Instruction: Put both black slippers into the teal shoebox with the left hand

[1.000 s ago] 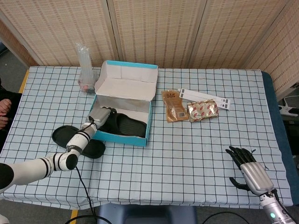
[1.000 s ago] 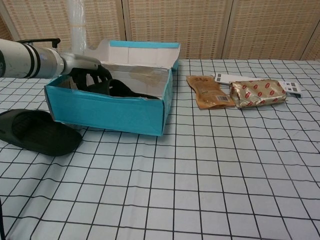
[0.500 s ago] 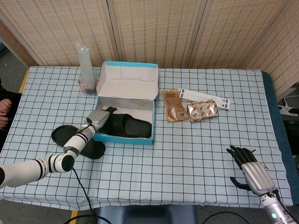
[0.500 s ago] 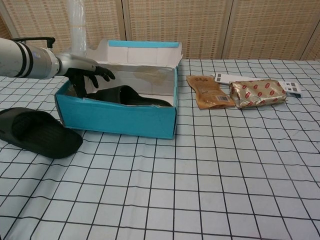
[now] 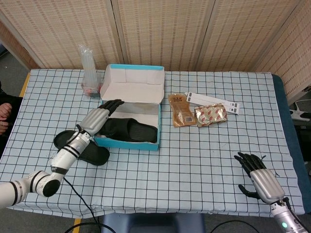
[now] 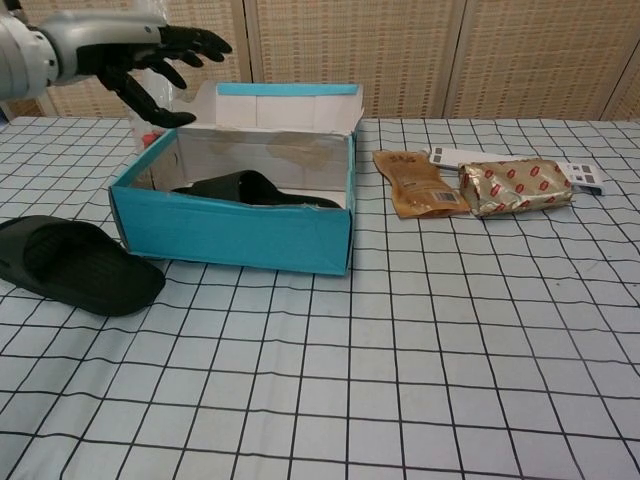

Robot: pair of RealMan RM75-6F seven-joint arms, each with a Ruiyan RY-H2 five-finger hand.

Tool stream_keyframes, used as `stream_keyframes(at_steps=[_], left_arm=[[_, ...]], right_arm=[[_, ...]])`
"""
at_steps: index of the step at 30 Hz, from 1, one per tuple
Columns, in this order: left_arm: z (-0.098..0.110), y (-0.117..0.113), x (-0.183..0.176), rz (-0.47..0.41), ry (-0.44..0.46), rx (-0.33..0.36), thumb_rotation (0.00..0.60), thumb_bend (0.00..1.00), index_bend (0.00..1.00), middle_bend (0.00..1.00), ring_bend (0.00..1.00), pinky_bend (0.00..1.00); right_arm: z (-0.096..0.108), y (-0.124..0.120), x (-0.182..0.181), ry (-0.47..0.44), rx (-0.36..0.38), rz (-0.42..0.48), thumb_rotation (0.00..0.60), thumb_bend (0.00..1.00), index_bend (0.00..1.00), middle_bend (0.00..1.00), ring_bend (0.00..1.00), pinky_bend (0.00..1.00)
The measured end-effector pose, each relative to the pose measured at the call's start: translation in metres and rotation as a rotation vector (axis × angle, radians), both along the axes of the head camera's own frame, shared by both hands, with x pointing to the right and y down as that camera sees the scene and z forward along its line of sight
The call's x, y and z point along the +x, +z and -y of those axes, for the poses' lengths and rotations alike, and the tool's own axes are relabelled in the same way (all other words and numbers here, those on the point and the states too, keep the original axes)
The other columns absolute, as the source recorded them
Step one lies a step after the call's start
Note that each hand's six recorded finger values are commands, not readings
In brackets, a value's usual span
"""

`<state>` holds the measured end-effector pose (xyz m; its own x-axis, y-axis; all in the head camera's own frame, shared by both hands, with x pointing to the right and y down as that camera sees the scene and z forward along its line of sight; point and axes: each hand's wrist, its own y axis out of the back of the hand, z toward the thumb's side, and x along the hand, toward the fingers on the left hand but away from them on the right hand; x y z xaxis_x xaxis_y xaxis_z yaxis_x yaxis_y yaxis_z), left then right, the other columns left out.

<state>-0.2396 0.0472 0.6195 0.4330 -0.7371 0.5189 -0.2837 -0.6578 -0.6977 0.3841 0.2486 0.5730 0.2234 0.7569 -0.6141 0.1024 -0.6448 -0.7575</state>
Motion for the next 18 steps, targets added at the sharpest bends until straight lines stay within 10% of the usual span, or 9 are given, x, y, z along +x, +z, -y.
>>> stream_keyframes(at_steps=[6, 18], left_arm=[[-0.033, -0.020, -0.074, 0.086, -0.047, 0.039, 0.600, 0.37, 0.00, 0.00, 0.00, 0.06], [-0.095, 0.024, -0.191, 0.417, -0.087, -0.082, 0.600, 0.35, 0.00, 0.00, 0.00, 0.03]], right_arm=[[0.001, -0.009, -0.001, -0.003, 0.030, 0.019, 0.600, 0.22, 0.00, 0.00, 0.00, 0.00], [-0.005, -0.014, -0.007, -0.026, 0.037, 0.042, 0.600, 0.22, 0.00, 0.00, 0.00, 0.00]])
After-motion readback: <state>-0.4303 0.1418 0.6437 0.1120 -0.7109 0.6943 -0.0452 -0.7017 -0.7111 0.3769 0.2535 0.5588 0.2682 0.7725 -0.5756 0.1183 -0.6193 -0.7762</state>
